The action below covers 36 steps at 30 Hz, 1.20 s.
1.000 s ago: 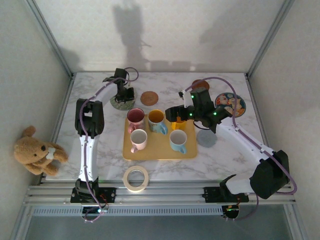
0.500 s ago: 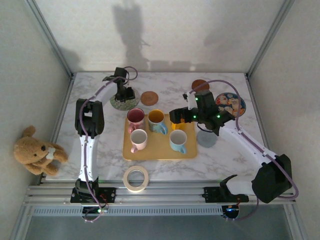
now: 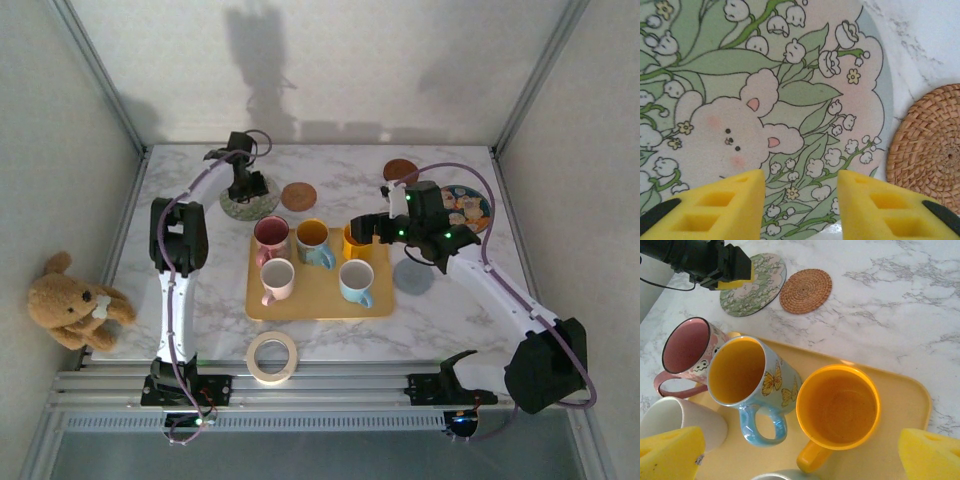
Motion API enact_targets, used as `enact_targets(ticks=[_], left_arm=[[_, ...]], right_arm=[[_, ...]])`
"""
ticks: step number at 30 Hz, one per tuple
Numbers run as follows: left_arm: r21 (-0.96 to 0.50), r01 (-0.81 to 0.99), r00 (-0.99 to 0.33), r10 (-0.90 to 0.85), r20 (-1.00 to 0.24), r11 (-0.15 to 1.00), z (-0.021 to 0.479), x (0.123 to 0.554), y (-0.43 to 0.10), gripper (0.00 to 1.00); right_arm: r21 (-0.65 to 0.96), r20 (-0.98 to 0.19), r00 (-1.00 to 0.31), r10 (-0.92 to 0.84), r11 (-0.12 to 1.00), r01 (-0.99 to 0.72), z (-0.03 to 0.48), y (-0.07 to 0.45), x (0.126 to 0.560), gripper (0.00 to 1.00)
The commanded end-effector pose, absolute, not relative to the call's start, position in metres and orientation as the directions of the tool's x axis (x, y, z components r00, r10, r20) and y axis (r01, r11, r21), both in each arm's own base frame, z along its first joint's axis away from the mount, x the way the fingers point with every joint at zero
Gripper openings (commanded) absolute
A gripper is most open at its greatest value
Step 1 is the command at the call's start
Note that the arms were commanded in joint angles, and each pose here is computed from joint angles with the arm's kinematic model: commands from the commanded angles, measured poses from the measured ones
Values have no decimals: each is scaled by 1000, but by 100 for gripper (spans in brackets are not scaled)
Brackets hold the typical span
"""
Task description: Place the cup by the coaster
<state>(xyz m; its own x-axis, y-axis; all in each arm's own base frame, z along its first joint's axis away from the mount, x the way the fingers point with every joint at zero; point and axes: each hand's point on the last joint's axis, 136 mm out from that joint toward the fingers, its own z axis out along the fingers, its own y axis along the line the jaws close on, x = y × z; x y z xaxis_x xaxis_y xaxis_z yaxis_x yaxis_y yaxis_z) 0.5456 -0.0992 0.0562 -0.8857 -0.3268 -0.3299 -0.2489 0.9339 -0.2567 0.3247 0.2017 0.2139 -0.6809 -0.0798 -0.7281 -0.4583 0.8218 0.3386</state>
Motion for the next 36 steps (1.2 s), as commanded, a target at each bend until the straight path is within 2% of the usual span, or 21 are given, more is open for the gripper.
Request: enact_targets(ticks=[1,10,16,17,18,28,36], left_arm=[[-268,-241,-839,-339,-425,933,117,552,-98,48],[-299,-174,-755,-322,-572,938,203,549,-96,68],[-314,-75,-699,-275,-660,946,261,528,-98,89],[-314,-47,-694,-257,-672,948,269,522,-100,98],[-309,-26,-692,-240,-681,951,274,516,-100,100],[-283,209,-598,-106,-794,936,310,454,-112,100],[-238,360,-523,-17,-852,902,315,408,-120,100]], right_arm=[[345,-747,-661,-74,807,-479,225,201,321,99],[311,-750,-654,-100,820,-481,252,196,320,99],[267,-720,-685,-111,867,-421,264,182,321,99],[255,-711,-693,-114,878,-406,265,178,321,99],[244,-703,-701,-119,886,-394,266,175,319,99],[128,-573,-812,-115,965,-227,257,133,303,99],[130,-474,-880,-16,988,-88,230,106,284,96]])
